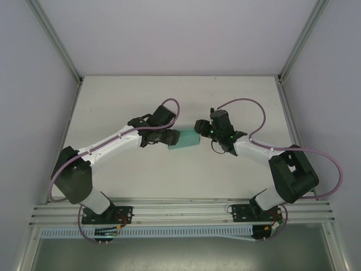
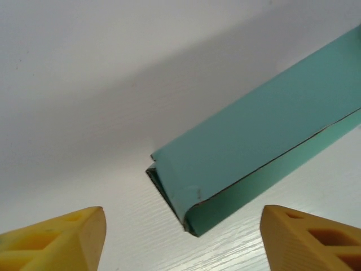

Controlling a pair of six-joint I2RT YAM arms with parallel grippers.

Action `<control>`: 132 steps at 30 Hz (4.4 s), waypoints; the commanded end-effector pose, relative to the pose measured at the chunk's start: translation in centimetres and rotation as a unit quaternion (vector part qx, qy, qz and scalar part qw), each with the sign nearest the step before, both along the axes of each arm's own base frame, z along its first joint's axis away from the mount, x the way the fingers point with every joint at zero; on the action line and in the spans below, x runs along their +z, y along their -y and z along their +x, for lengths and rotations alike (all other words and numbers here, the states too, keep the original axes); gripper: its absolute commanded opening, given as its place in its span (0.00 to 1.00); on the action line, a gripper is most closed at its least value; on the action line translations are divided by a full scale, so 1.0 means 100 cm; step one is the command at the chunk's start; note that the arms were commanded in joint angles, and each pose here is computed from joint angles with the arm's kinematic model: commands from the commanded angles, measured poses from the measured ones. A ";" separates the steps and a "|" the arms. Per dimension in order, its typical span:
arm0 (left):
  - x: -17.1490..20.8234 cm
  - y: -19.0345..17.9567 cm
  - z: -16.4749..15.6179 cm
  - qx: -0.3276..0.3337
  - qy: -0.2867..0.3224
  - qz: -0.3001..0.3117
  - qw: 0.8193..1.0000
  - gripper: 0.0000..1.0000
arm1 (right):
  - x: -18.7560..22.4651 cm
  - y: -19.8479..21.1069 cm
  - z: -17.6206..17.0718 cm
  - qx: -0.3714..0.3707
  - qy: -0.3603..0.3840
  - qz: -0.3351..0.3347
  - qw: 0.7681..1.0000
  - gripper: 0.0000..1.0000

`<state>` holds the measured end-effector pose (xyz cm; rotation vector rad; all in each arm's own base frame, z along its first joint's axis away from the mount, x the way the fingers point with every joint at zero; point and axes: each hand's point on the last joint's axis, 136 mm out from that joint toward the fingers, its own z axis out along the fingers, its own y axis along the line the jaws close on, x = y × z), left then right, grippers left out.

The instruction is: Assemble paper box

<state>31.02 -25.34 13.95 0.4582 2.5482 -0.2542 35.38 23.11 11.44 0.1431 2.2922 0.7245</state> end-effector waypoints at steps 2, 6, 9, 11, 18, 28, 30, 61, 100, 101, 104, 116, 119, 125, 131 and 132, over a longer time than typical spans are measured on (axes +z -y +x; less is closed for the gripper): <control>0.025 0.000 -0.001 0.021 0.005 -0.023 0.999 0.85 | -0.068 0.022 -0.035 -0.001 -0.098 -0.063 0.993 0.43; 0.034 -0.012 0.013 0.074 0.008 -0.051 0.996 0.98 | -0.069 0.022 -0.037 0.005 -0.097 -0.064 0.993 0.43; 0.031 -0.013 0.024 0.098 -0.021 -0.104 0.989 0.98 | -0.068 0.021 -0.037 0.008 -0.095 -0.065 0.993 0.43; 0.022 -0.016 0.030 0.111 -0.044 -0.129 0.984 0.99 | -0.067 0.020 -0.037 0.011 -0.092 -0.065 0.994 0.43; -0.008 -0.021 0.031 0.130 -0.090 -0.151 0.976 0.98 | -0.070 0.020 -0.039 0.013 -0.092 -0.064 0.994 0.42; -0.054 -0.040 0.013 0.145 -0.137 -0.115 0.973 0.93 | -0.075 0.024 -0.044 0.016 -0.097 -0.075 0.992 0.42; -0.062 -0.044 0.008 0.154 -0.149 -0.111 0.971 0.90 | -0.077 0.025 -0.045 0.022 -0.097 -0.082 0.992 0.42; -0.153 -0.065 -0.058 0.174 -0.254 -0.134 0.942 0.00 | -0.118 0.017 -0.062 0.142 -0.036 -0.074 0.986 0.16; 0.002 -0.023 0.060 0.070 -0.047 -0.160 0.984 0.98 | 0.054 -0.020 0.035 0.193 0.051 -0.079 0.977 0.66; 0.003 -0.025 0.059 0.074 -0.046 -0.157 0.984 0.98 | 0.059 -0.025 0.031 0.223 0.065 -0.079 0.969 0.69; 0.002 -0.037 0.056 0.096 -0.036 -0.142 0.984 0.98 | 0.075 -0.044 0.006 0.364 0.136 -0.093 0.917 0.97; -0.011 -0.103 0.033 0.195 -0.013 -0.084 0.977 0.99 | 0.038 -0.064 -0.038 0.650 0.231 -0.272 0.671 0.99; -0.018 -0.118 0.021 0.213 -0.017 -0.062 0.975 0.99 | 0.017 -0.057 -0.032 0.675 0.191 -0.303 0.645 0.99; -0.022 -0.133 0.002 0.234 -0.018 -0.052 0.971 0.99 | -0.019 -0.062 -0.012 0.687 0.143 -0.359 0.616 0.99; -0.017 -0.142 -0.005 0.245 -0.008 -0.049 0.968 0.99 | -0.040 -0.064 -0.011 0.696 0.114 -0.379 0.600 0.93; -0.017 -0.143 -0.006 0.245 -0.007 -0.048 0.968 0.98 | -0.043 -0.063 -0.011 0.695 0.108 -0.387 0.597 0.89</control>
